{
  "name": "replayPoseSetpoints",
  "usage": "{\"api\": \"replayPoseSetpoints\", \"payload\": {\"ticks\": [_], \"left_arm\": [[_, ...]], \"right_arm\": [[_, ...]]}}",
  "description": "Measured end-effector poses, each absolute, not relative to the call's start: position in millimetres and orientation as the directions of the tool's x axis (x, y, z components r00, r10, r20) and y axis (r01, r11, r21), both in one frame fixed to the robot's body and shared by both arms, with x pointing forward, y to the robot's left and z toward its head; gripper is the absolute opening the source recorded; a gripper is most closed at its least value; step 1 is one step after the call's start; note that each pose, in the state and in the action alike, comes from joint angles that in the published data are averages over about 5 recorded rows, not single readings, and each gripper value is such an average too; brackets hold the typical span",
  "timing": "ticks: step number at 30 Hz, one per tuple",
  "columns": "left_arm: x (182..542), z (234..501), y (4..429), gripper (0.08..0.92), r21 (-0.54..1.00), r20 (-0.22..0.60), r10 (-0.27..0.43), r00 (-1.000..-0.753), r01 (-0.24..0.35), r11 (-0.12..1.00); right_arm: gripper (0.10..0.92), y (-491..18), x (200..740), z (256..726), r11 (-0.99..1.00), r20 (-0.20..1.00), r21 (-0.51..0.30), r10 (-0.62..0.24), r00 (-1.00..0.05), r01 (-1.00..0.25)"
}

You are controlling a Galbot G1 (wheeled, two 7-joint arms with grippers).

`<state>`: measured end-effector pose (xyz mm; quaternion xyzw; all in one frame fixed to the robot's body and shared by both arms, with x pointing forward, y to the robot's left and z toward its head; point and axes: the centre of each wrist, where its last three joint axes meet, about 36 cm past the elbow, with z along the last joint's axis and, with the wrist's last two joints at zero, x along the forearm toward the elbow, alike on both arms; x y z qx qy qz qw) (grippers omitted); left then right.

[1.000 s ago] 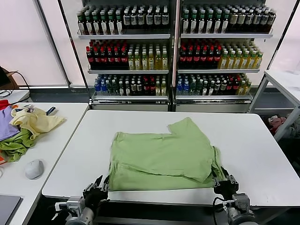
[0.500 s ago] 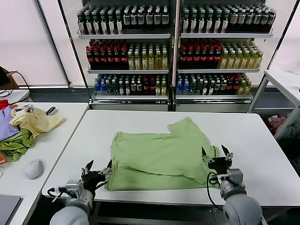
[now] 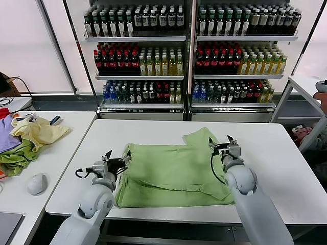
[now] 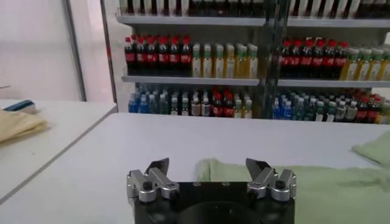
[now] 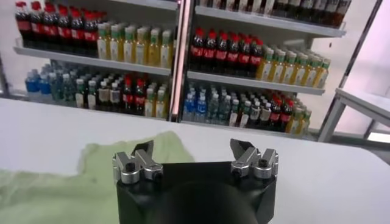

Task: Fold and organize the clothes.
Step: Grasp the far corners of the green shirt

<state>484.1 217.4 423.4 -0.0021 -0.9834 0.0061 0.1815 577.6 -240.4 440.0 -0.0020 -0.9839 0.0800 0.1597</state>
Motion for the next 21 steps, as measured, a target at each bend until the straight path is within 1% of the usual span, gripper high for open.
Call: {"api": "replayPoseSetpoints", "payload": {"ticks": [6,10,17,21], "left_arm": [[524.7,415.3,209.3,0.823,0.003,0.378,-0.008,-0.926,-0.008,1.0],[545.1,409.5,204.7,0.823,0.023,0.399,-0.017,-0.917,-0.008,1.0],[565.5,397.9,198.4,0.823,0.045,0.445,-0.01,-0.895,0.011,0.999],[573.5,392.1,197.5,0.823,0.051,0.47,-0.014,-0.883,0.011,0.999]], "right_arm": [[0.823,-238.2,621.5,436.3,0.987,0.349,-0.163,0.05,-0.936,-0.009],[0.823,-238.2,645.0,435.0,0.988,0.373,-0.155,0.062,-0.926,0.004],[0.823,-234.6,672.4,427.7,0.991,0.425,-0.131,0.067,-0.903,0.012],[0.823,-230.1,679.1,418.6,0.993,0.463,-0.121,0.057,-0.884,0.001]]}}
